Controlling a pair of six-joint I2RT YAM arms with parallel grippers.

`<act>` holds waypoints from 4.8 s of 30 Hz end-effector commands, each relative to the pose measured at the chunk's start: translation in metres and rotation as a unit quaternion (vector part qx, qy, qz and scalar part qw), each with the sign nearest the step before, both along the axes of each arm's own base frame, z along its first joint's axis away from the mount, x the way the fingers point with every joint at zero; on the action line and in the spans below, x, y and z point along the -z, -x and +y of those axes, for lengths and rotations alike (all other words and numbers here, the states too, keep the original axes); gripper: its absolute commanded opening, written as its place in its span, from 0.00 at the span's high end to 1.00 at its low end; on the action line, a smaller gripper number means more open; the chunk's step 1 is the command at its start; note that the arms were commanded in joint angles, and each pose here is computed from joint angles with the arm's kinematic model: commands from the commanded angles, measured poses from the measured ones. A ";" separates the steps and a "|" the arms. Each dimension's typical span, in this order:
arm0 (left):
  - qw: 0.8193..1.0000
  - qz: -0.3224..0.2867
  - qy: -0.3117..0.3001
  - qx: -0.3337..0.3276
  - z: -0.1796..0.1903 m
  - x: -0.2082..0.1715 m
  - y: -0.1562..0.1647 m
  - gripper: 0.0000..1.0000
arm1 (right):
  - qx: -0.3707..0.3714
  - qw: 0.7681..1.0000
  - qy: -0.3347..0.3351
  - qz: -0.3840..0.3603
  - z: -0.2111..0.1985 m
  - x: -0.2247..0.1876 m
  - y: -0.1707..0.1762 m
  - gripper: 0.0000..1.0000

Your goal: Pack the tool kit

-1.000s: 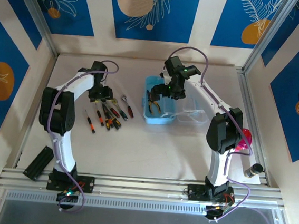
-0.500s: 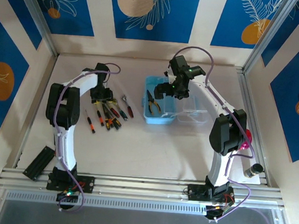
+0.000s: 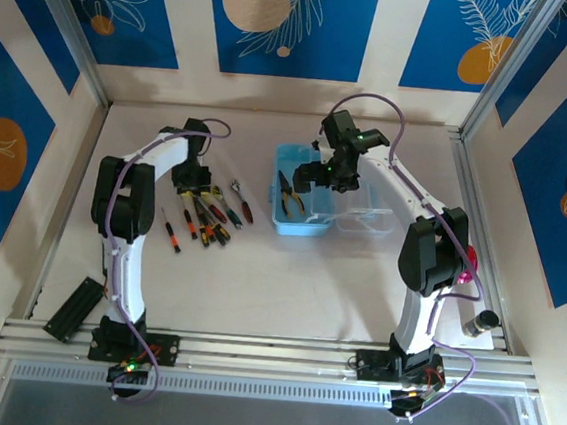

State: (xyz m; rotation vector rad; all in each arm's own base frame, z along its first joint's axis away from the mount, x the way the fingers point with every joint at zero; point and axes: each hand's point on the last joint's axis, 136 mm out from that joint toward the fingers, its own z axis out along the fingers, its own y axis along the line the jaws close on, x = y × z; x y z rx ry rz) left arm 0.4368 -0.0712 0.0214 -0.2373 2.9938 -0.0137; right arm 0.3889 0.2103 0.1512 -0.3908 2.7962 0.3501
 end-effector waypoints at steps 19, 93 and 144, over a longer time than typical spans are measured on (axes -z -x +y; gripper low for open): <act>0.999 -0.020 0.016 0.047 -0.021 -0.023 -0.002 0.90 | 0.002 1.000 -0.020 -0.012 -0.004 -0.017 0.008 0.01; 0.898 -0.119 0.378 0.190 -0.220 -0.189 0.015 1.00 | -0.113 0.975 -0.187 0.030 0.111 -0.029 0.039 0.93; 0.976 -0.111 0.175 0.071 -0.050 -0.127 0.031 0.00 | 0.115 0.985 0.126 -0.042 -0.049 0.010 -0.031 0.98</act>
